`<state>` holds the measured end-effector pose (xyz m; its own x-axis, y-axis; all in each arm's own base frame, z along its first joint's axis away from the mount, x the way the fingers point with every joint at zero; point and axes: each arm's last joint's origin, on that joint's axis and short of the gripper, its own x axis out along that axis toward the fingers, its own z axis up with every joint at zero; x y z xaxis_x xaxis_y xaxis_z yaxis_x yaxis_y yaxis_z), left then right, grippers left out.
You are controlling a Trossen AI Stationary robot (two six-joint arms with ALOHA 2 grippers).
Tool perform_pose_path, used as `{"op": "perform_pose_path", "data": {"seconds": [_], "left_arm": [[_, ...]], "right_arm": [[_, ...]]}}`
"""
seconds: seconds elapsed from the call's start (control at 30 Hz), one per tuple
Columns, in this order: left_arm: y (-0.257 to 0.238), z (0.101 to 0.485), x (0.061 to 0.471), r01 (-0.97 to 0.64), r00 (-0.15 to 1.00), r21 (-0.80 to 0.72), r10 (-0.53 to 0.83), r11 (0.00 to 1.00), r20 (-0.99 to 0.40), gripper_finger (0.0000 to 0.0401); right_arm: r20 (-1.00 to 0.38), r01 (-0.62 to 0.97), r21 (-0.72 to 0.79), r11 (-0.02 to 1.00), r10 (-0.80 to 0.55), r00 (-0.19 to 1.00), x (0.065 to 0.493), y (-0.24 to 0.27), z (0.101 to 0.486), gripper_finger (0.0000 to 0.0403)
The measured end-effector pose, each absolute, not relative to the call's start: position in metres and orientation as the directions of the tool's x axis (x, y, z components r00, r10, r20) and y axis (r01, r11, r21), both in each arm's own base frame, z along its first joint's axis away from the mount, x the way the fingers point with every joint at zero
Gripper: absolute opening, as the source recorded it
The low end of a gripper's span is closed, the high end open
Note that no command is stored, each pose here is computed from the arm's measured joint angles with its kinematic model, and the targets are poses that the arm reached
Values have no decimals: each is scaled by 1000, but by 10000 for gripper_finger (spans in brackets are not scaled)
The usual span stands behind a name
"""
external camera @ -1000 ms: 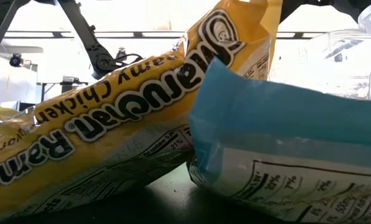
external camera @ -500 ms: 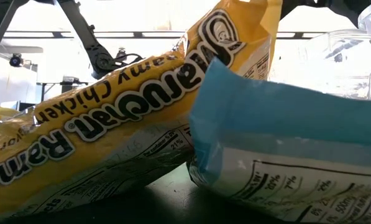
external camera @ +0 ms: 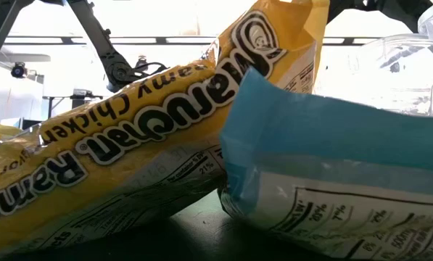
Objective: Sort Maruchan noodles
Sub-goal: Put the top blue noodle pack into the middle transparent bin
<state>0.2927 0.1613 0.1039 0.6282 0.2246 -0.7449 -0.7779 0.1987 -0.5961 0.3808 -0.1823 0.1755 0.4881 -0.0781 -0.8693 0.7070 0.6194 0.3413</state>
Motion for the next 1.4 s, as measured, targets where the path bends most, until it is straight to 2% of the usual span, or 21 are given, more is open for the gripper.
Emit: {"op": "perform_pose_path", "data": {"seconds": [0.4,0.83,1.07,1.4], "left_arm": [[162,125,292,-716,698,-654,215,244,-683,204],[159,148,291,-626,777,-727,158,281,-609,204],[158,169,290,-570,821,-760,178,313,-542,204],[158,213,295,-423,905,-823,212,379,-368,204]], "right_arm": [[-869,683,327,654,-77,489,377,-180,185,11],[-856,647,292,704,-110,506,366,-179,213,9],[-812,605,294,740,-141,567,353,-173,249,8],[-718,576,334,746,-195,669,323,-157,311,8]]}}
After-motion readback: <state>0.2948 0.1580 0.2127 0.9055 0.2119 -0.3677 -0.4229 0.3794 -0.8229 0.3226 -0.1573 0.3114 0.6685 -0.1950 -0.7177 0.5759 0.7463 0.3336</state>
